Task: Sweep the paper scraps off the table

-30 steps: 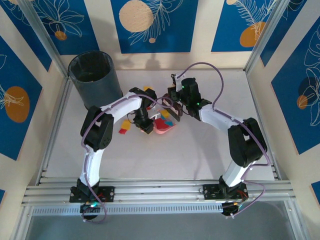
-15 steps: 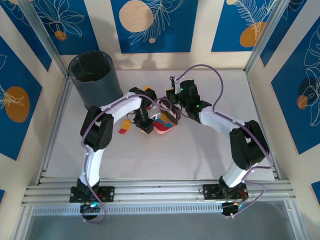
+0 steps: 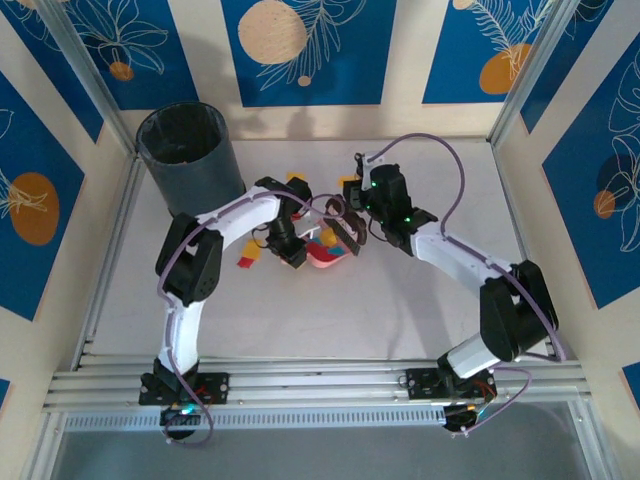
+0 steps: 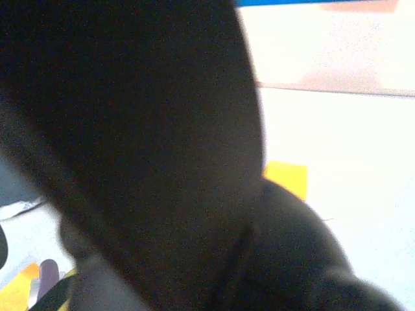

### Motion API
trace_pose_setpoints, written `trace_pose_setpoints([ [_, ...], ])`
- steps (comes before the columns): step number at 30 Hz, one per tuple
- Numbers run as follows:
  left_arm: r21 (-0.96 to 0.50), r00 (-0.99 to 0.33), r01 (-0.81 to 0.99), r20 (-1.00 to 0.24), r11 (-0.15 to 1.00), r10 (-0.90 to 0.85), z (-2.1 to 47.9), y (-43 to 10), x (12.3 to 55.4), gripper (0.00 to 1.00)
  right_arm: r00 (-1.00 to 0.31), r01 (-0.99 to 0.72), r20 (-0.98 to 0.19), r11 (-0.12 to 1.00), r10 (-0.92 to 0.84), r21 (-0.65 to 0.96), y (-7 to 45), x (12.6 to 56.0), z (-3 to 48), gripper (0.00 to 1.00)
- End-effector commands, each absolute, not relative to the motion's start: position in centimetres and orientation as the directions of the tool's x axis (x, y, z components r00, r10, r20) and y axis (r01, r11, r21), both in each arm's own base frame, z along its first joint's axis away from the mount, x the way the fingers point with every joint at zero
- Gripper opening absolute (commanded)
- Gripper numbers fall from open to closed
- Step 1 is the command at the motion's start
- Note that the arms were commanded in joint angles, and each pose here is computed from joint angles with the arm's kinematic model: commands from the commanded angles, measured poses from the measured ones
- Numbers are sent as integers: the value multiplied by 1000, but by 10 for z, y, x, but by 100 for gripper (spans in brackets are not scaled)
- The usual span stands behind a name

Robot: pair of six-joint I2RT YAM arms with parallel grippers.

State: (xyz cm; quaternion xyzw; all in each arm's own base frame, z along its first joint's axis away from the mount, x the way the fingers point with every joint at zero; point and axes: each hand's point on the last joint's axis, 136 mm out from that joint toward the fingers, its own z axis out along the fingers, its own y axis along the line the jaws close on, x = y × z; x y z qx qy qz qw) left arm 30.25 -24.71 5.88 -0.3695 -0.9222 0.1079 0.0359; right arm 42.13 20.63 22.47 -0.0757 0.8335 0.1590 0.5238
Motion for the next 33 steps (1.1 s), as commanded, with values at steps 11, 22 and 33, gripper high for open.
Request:
trace_pose_setpoints([
  [11,-161,-725,686,-239,710,646,117,-250,325,0,-364,-63,-914,974,179,216,119,396,253,0],
  [22,-217,-739,639,-439,738,511,186,-251,344,0,-403,-21,-896,977,186,213,98,377,232,0],
  [33,-369,-769,540,-582,756,265,260,-229,372,0,-438,-77,-881,969,177,233,109,372,224,0],
])
